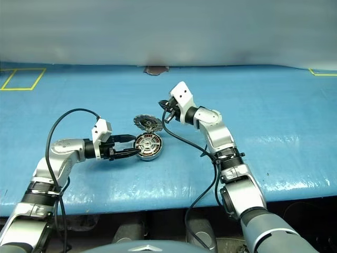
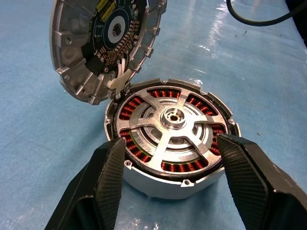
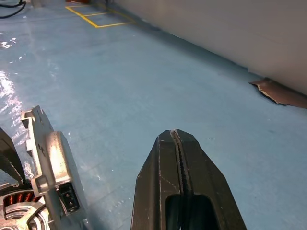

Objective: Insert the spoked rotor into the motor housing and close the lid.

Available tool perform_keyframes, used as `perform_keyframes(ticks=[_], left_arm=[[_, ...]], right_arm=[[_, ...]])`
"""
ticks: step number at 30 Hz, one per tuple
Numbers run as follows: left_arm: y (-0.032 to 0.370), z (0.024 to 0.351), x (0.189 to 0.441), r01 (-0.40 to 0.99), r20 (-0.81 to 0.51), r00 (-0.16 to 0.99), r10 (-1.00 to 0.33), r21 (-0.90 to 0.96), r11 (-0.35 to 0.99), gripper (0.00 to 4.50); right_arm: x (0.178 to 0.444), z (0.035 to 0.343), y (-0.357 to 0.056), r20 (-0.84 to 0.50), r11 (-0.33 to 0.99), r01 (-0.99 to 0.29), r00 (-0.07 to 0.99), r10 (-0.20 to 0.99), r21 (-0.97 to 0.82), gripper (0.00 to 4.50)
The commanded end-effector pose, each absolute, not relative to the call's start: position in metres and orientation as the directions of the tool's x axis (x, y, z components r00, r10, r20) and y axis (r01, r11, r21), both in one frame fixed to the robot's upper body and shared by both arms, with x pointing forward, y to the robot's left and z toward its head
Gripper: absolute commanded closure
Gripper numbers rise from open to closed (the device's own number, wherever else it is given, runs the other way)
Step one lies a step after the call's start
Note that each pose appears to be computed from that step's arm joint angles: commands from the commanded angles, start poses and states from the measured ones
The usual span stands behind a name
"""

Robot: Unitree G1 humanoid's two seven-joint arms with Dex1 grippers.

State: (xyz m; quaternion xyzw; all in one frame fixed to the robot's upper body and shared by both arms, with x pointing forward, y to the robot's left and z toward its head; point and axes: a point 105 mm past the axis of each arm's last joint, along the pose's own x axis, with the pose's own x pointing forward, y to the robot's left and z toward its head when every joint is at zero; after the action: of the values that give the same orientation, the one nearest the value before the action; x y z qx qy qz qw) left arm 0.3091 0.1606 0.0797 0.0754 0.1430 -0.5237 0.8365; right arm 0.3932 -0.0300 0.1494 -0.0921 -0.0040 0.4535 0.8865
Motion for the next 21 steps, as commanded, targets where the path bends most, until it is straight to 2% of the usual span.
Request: perform_keyframes(ticks=[1, 6, 11, 21], left_arm=[[0.164, 0.1, 0.311, 0.892, -0.247, 0.446, -0.86, 0.043, 0.45, 1.2], [0.171, 0.105, 0.314, 0.875, -0.223, 0.479, -0.849, 0.05, 0.481, 1.2], [0.17, 0.112, 0.316, 0.875, -0.155, 0.484, -0.861, 0.057, 0.481, 1.2], [0.176, 0.117, 0.313, 0.879, -0.16, 0.474, -0.866, 0.037, 0.475, 1.2]], right_arm=[[0.379, 0.159, -0.018, -0.025, 0.518, -0.837, 0.53, 0.848, -0.176, 4.48], [0.352, 0.151, -0.001, -0.041, 0.426, -0.892, 0.436, 0.899, -0.15, 4.48], [0.347, 0.126, 0.004, -0.089, 0.435, -0.895, 0.443, 0.892, -0.102, 4.48], [0.324, 0.089, 0.014, -0.149, 0.417, -0.908, 0.417, 0.897, -0.034, 4.48]])
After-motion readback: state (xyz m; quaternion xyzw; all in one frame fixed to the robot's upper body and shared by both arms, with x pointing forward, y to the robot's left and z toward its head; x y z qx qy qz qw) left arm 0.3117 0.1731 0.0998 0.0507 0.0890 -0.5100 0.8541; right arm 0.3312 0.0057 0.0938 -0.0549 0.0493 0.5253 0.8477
